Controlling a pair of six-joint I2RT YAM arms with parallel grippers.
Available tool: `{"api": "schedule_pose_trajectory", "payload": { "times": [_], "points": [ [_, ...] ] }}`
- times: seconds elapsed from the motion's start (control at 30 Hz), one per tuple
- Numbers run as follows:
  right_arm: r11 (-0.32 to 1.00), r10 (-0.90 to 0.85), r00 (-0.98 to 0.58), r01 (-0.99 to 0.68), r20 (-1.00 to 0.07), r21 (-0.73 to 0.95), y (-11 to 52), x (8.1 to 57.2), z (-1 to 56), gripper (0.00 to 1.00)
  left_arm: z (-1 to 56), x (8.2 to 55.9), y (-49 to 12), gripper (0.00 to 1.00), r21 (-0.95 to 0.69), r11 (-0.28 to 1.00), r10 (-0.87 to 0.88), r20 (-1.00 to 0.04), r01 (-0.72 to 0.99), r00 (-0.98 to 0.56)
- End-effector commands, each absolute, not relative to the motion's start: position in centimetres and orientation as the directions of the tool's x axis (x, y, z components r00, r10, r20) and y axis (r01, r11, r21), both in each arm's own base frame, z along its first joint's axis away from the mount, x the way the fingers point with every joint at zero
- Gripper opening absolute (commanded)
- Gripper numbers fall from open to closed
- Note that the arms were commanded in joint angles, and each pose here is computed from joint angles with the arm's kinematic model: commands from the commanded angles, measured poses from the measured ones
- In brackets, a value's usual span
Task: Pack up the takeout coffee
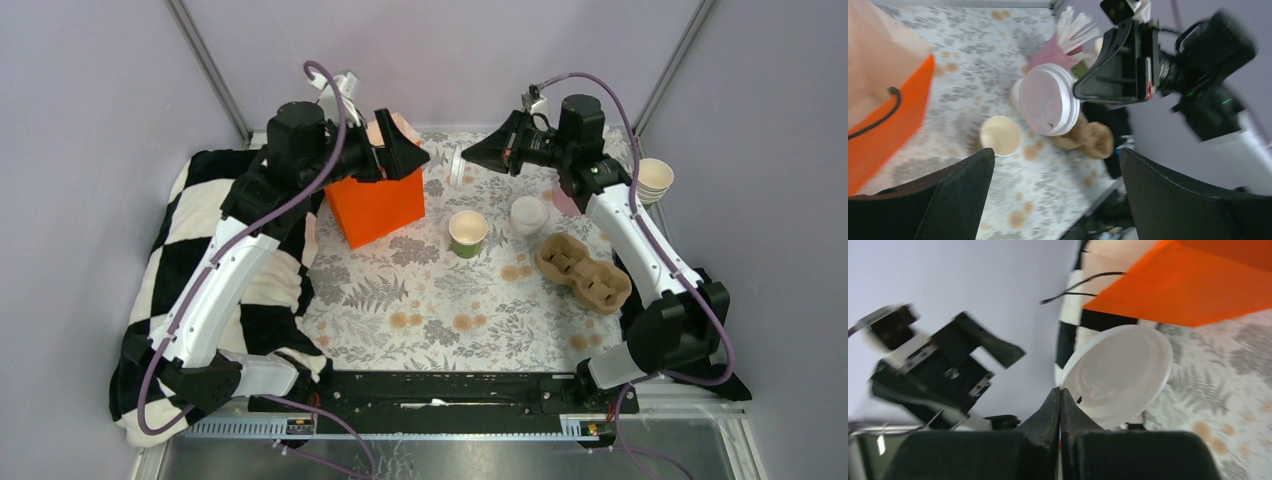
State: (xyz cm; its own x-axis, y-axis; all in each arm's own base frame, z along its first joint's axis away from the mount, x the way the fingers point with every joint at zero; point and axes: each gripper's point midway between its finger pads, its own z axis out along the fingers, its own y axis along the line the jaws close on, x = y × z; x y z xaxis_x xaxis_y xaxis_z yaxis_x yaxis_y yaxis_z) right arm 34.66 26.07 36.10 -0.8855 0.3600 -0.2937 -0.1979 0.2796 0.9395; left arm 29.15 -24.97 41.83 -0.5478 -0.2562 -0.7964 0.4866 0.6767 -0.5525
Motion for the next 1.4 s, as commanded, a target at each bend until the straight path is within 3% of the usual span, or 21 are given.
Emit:
{"api": "schedule_pose_trajectory", "payload": {
  "times": [0.0, 0.1, 0.3, 0.73, 1.37],
  "points": [
    [-0.025, 0.369, -0.861, -0.387, -0.351, 0.922, 25.8, 29.9, 46.1, 0.00, 45.0, 28.2, -26.5, 0.99, -0.804, 0.452, -0.410, -0.571, 0.386, -0.711],
    [-0.067, 0.387, -0.855, -0.401, -0.346, 0.914, 25.4, 29.0, 46.2, 0.00, 43.9, 27.8, -26.8, 0.99, -0.887, 0.362, -0.439, -0.434, 0.287, -0.787],
    [-0.166, 0.331, -0.904, -0.337, -0.269, 0.927, 25.4, 27.5, 46.7, 0.00, 44.0, 26.9, -27.7, 0.99, -0.936, 0.250, -0.439, -0.336, 0.246, -0.833],
    [-0.214, 0.286, -0.921, -0.332, -0.266, 0.919, 25.4, 26.1, 47.1, 0.00, 44.3, 26.1, -30.0, 0.99, -0.954, 0.207, -0.433, -0.286, 0.214, -0.855],
    [-0.179, 0.265, -0.926, -0.322, -0.269, 0.930, 25.8, 25.6, 45.7, 0.00, 45.3, 25.9, -30.5, 0.95, -0.943, 0.215, -0.443, -0.326, 0.254, -0.835]
  ]
}}
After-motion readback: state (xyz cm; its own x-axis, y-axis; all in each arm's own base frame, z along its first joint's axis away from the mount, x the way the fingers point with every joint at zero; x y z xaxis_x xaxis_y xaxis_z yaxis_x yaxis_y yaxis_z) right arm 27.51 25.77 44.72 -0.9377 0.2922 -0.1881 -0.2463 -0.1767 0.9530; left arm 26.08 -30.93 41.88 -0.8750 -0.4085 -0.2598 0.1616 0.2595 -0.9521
